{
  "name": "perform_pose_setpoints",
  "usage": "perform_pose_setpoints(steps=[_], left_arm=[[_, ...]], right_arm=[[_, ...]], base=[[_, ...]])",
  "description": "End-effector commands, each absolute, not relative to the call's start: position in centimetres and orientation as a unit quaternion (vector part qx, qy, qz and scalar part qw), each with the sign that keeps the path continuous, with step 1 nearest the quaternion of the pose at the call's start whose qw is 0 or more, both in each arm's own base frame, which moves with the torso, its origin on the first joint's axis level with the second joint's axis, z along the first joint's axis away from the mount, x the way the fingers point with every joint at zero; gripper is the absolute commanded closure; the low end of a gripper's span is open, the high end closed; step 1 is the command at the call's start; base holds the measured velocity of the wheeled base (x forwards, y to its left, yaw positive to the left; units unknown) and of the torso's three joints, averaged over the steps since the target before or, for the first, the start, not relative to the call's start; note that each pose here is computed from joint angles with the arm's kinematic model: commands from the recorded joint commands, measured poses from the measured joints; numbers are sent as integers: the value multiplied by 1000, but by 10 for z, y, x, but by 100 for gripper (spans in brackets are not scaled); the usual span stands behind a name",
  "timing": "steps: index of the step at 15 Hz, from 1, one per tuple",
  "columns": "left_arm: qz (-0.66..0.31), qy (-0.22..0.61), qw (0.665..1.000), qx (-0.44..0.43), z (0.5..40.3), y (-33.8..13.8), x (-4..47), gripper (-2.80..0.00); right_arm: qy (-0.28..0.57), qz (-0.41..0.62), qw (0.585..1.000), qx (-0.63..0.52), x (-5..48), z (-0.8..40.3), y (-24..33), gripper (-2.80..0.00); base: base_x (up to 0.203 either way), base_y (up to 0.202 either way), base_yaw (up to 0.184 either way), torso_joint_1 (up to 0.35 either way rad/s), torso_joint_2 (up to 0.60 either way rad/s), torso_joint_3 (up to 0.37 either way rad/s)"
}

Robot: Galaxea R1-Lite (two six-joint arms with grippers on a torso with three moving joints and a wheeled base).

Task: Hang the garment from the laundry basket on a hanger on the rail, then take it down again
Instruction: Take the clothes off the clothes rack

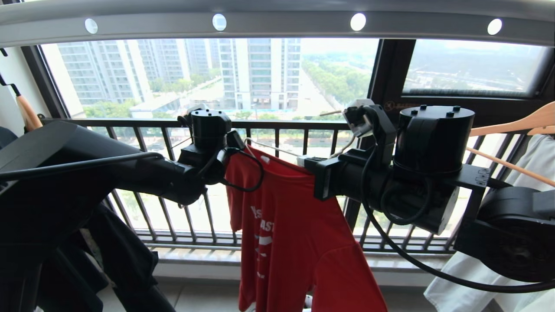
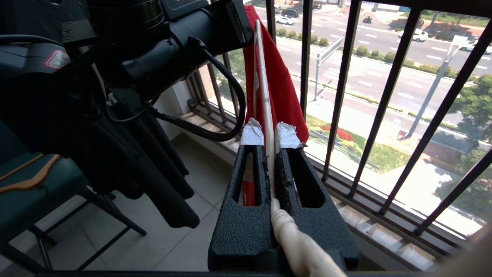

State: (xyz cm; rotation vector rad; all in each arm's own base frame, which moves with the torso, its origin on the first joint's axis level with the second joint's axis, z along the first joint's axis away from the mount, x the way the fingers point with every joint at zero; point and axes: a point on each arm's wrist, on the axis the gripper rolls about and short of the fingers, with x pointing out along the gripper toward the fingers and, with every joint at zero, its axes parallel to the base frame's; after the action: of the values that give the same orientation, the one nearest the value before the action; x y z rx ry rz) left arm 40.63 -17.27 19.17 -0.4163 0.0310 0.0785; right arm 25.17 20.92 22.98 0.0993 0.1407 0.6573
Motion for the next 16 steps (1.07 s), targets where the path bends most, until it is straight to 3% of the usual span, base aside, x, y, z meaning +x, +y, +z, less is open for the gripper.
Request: perform_pose_setpoints(steps=[1,16], left_arm=[[39,11,976,-214,194,-173,406,0],[28,66,980,-185,149,-184,416,0]], right_arm=[[72,335,938,49,245,236,206,0],[77,361,926,81,237,245,204,0]], base=[[0,0,0,0,0,0],[0,0,0,0,0,0]])
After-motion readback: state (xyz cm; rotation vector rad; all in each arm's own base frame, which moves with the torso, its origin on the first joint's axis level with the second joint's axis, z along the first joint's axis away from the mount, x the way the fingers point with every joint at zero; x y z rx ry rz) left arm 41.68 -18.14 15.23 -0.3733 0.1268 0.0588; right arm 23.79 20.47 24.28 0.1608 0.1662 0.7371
